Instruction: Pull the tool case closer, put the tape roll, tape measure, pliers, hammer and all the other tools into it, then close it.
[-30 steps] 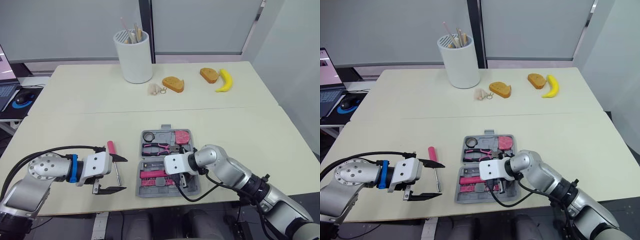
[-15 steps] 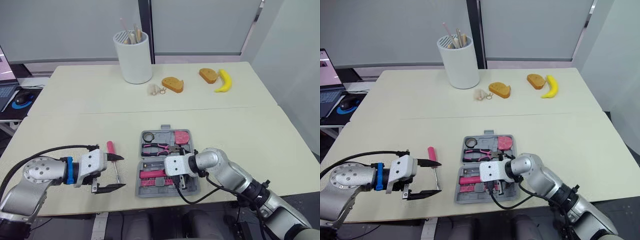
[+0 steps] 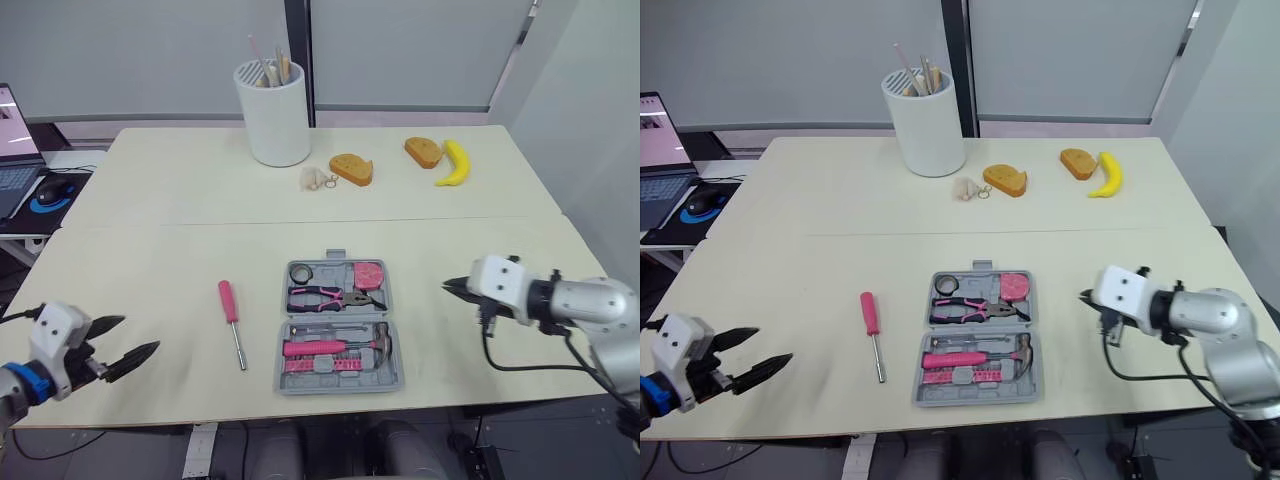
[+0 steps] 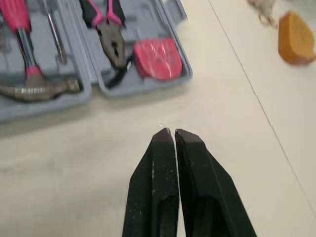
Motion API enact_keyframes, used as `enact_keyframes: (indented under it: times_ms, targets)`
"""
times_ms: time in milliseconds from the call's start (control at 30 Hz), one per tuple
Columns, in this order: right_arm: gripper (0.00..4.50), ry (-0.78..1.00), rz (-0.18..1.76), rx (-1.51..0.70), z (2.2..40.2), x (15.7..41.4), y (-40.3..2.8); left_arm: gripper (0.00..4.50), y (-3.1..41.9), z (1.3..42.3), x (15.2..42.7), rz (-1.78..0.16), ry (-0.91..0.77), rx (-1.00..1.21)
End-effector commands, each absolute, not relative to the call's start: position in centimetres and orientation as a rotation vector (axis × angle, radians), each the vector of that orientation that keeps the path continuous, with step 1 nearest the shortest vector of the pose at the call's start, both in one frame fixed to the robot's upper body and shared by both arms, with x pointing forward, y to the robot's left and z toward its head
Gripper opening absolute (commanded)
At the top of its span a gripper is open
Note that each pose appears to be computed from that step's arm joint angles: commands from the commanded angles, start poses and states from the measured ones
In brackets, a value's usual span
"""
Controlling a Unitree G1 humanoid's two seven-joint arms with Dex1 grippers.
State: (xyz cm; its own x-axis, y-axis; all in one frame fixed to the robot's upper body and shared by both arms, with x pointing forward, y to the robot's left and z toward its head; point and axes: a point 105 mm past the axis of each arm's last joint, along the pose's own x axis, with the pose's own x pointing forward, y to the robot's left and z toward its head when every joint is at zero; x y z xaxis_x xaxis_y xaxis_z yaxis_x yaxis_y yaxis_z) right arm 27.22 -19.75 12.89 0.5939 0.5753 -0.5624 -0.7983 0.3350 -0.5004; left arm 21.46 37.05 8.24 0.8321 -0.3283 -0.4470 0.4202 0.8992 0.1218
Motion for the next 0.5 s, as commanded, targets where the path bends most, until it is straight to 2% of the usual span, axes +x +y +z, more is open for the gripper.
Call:
enact_keyframes:
  times_ms: [33,200,333,433,500]
  targets:
    - [1.26,0.332,0.906,-0.778,13.2,25.7,-21.5,4.5,39.0,8.4,19.9,-0.281,0.416,0.144]
    - [2.44,0.387,0.918,-0.742,12.1,23.9,-22.3,4.5,39.4,7.4,18.0,-0.221,0.434,0.094]
    - [3.42,0.406,0.922,-0.745,11.3,23.4,-22.8,4.5,39.5,7.1,17.3,-0.204,0.444,0.084]
    - [4.38,0.404,0.931,-0.745,11.2,23.4,-22.9,4.5,39.3,7.0,17.2,-0.203,0.444,0.082]
    - [4.47,0.392,0.94,-0.748,11.3,23.6,-22.8,4.5,38.7,6.9,17.4,-0.209,0.437,0.071]
